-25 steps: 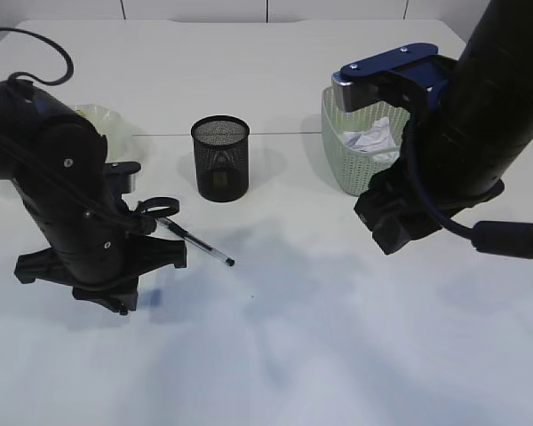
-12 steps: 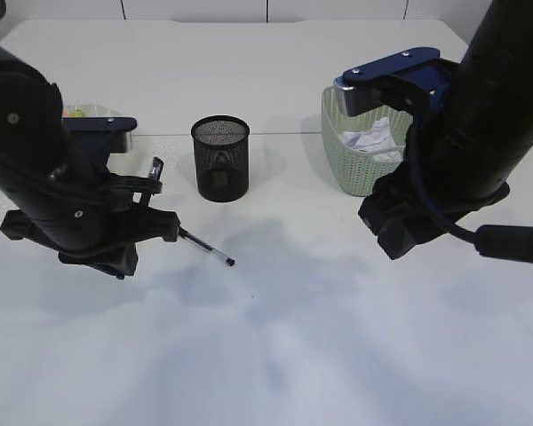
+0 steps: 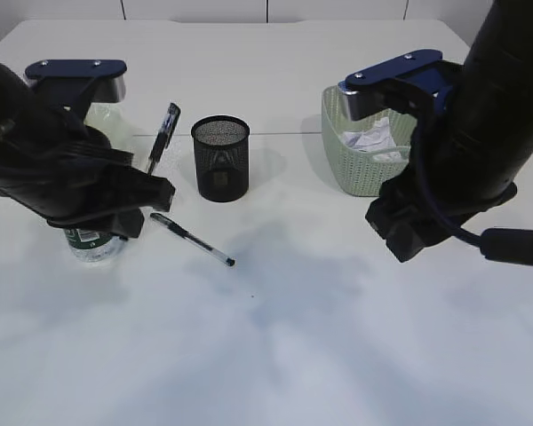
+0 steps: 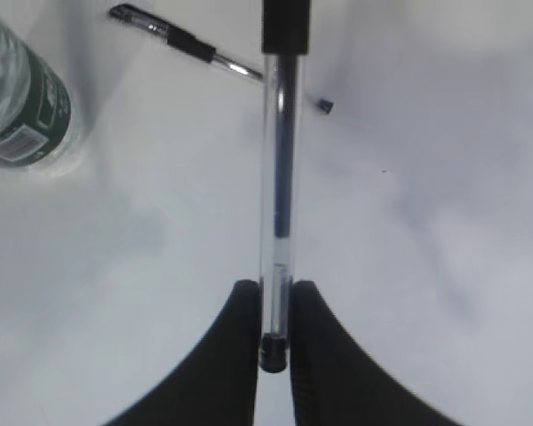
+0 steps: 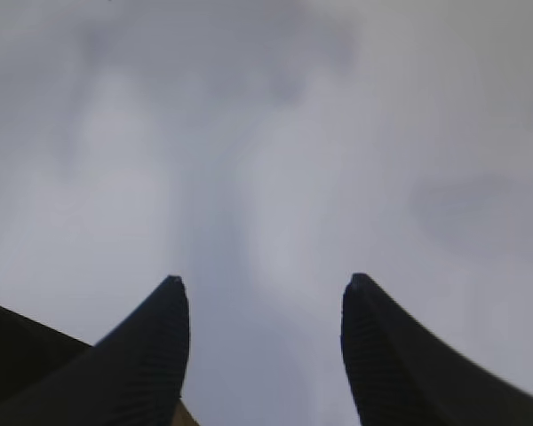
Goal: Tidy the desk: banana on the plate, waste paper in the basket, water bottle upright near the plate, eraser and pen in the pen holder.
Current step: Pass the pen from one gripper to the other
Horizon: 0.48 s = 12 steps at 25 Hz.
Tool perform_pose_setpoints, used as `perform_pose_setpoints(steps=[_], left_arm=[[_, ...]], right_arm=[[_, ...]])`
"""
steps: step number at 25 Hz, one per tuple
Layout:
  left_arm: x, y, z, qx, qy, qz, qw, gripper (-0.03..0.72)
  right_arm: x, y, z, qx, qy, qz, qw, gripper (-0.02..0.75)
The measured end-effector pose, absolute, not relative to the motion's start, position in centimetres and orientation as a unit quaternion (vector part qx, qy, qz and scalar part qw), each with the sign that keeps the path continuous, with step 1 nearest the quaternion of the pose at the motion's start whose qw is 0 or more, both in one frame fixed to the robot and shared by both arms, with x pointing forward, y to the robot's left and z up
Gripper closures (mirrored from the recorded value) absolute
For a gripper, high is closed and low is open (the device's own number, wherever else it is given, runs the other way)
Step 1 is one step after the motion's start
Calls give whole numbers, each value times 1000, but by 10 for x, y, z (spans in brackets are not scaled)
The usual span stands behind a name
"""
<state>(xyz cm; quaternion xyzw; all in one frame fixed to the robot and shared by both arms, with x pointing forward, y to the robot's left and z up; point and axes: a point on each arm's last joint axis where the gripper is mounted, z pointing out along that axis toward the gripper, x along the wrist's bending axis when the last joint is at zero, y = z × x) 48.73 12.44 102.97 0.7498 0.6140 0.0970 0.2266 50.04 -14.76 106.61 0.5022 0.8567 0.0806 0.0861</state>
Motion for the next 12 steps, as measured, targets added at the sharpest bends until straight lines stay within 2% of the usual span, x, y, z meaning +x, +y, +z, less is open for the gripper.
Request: perform_pose_setpoints(steps=[8,12], left_arm=[[474,129,1059,756,581,116,279,648],[464,136,1059,753,571,123,303,648]], right_arm=[[498,-154,1065,479,872,41,91,328],[498,-154,1065,464,880,39,92,328]])
